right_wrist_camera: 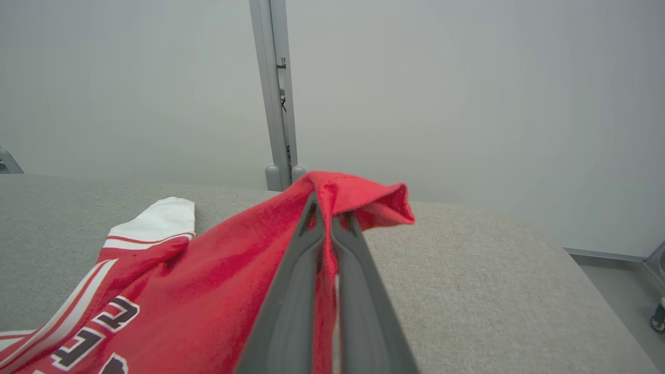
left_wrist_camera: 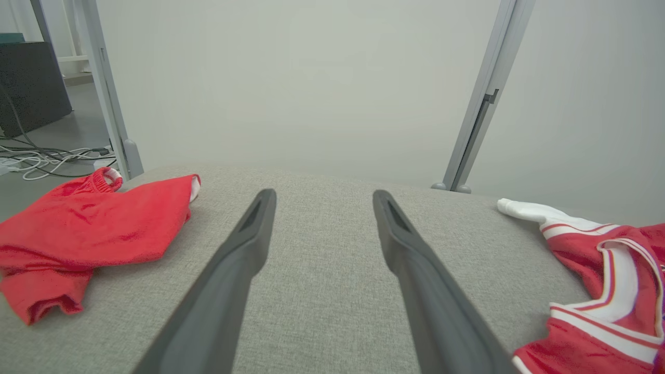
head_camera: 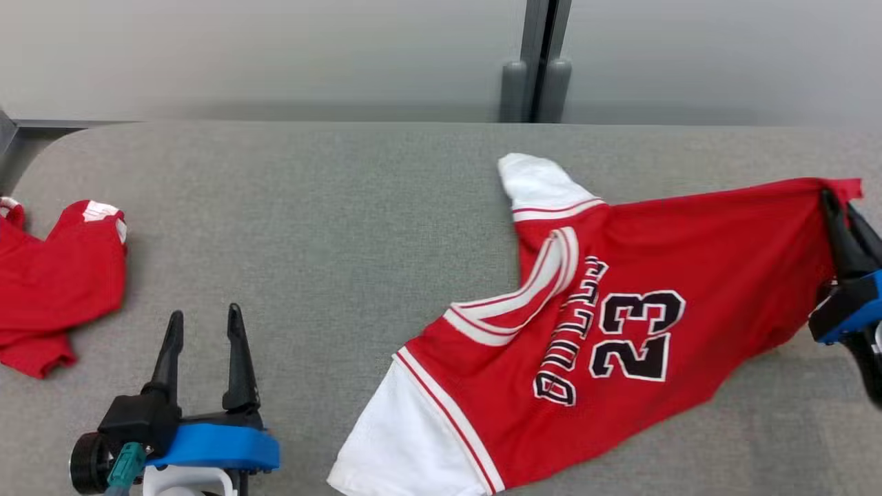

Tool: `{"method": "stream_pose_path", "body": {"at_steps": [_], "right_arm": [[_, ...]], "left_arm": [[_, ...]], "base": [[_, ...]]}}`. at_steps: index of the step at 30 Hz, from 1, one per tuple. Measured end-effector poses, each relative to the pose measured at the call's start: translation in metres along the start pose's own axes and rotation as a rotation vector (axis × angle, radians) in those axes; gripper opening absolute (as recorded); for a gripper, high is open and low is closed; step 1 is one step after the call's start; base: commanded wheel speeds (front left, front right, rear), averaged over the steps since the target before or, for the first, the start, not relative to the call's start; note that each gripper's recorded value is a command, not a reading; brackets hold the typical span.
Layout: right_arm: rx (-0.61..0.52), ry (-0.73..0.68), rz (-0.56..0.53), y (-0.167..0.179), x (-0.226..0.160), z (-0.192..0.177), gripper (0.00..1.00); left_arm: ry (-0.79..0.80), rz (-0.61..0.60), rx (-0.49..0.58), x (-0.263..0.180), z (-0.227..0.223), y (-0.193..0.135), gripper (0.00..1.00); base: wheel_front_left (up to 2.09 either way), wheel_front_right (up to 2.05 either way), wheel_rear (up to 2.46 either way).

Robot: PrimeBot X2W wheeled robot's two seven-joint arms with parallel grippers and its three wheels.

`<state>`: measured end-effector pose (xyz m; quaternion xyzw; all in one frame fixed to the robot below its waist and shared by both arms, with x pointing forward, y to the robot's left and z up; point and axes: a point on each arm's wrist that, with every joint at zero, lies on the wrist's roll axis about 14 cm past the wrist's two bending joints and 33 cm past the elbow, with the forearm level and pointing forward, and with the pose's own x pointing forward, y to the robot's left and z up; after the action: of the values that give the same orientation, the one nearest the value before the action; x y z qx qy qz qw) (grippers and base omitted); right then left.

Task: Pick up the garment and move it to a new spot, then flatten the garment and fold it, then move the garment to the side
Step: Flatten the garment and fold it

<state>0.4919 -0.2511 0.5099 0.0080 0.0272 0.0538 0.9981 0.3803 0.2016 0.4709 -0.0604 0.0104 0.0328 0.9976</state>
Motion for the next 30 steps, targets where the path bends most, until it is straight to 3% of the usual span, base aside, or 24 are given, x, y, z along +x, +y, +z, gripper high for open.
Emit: {"method": "stream_pose_path", "body": {"at_steps": [7,14,19,23,24,27,29,30], "right_arm": [[-0.017,-0.011,0.003,0.001,-0.002,0.009,0.0],[-0.015,-0.027,0.087,0.047,0.004,0.021,0.0],[-0.019,-0.023,0.411,0.201,0.033,0.031,0.0],[-0.046,0.115,0.594,0.292,0.045,-0.022,0.0],[-0.044,0.148,0.614,0.301,0.042,-0.037,1.0],[0.012,0.074,0.542,0.274,0.05,-0.03,1.0],[-0.022,0.034,0.403,0.204,0.059,-0.02,1.0],[-0.032,0.031,0.282,0.145,0.054,-0.021,1.0]], "left_arm": [[0.001,0.005,0.0,0.0,0.0,0.002,1.0],[0.008,0.008,-0.003,-0.003,-0.002,0.004,1.0],[-0.001,0.056,-0.016,-0.008,0.002,0.018,1.0],[0.017,0.117,-0.018,-0.012,-0.003,0.035,1.0],[0.019,0.125,-0.018,-0.011,-0.003,0.037,1.0],[0.022,0.106,-0.014,-0.005,-0.005,0.03,1.0],[0.028,0.086,-0.01,-0.002,-0.008,0.024,1.0],[0.031,0.059,-0.011,0.002,-0.01,0.016,1.0]], "base": [[0.0,0.0,0.0],[0.0,0.0,0.0],[0.0,0.0,0.0],[0.0,0.0,0.0],[0.0,0.0,0.0],[0.0,0.0,0.0],[0.0,0.0,0.0],[0.0,0.0,0.0]]}}
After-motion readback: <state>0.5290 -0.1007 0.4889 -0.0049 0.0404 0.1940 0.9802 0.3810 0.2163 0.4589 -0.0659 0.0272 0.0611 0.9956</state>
